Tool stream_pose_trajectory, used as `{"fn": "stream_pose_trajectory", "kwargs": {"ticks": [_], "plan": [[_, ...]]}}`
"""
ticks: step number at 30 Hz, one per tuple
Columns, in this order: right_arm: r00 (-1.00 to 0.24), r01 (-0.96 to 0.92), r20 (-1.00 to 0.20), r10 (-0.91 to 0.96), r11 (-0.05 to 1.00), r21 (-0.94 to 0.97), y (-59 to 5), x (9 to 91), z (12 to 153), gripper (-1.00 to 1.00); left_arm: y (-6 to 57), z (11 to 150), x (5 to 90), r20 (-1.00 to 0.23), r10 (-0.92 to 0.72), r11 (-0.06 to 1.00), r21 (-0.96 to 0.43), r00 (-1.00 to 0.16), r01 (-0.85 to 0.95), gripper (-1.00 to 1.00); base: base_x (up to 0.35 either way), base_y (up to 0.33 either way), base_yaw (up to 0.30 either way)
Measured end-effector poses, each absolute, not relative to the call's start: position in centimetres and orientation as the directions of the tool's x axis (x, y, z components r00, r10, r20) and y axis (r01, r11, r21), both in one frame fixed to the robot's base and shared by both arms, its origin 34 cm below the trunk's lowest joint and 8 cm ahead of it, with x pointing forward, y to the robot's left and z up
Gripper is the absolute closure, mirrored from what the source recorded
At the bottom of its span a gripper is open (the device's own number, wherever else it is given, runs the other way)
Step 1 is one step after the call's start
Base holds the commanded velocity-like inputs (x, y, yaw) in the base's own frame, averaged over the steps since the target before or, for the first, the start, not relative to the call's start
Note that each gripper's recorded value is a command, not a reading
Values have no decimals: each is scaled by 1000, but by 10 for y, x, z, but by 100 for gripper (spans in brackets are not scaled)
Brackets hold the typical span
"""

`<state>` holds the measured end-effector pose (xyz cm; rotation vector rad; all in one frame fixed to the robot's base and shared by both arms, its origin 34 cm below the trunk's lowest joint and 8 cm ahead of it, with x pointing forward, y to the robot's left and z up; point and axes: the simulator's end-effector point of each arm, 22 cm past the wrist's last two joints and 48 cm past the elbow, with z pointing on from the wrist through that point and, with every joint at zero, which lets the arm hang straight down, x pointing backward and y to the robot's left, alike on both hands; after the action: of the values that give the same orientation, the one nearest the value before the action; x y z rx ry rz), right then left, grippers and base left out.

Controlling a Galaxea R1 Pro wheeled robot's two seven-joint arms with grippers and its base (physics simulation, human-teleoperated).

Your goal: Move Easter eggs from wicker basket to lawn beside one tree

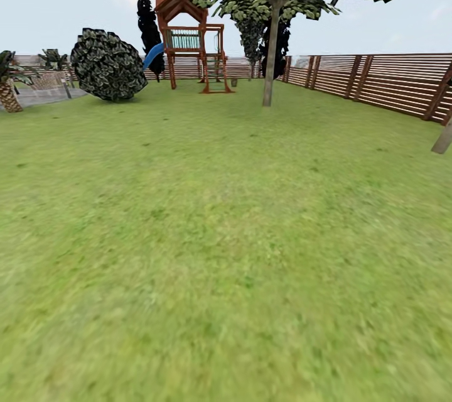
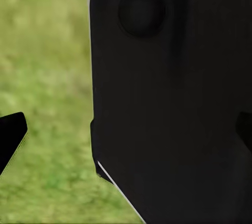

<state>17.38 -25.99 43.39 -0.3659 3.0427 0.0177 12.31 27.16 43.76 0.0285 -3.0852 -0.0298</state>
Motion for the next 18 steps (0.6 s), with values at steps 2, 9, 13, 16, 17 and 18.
{"fn": "stream_pose_trajectory", "kwargs": {"ticks": [2,9,13,16,17,18], "plan": [[-968,-238,-78,-237,971,3,-260,174,434,-100,272,438,123,56,-19,1000,20,-998,-18,-100,342,0,0],[-969,-237,-78,-236,971,2,-260,174,434,-100,272,438,123,56,-19,1000,20,-998,-18,-100,342,0,0],[-968,-238,-78,-237,971,2,-260,174,434,-100,272,438,123,56,-20,1000,20,-998,-19,-100,342,0,0],[-968,-238,-78,-237,971,3,-259,174,434,-100,272,438,123,56,-20,1000,21,-998,-18,-100,342,0,0],[-969,-237,-79,-236,972,3,-259,174,434,-100,272,438,123,56,-20,1000,21,-998,-18,-100,342,0,0],[-969,-236,-78,-236,972,3,-259,174,434,-100,272,438,123,56,-19,1000,21,-998,-18,-100,342,0,0]]}}
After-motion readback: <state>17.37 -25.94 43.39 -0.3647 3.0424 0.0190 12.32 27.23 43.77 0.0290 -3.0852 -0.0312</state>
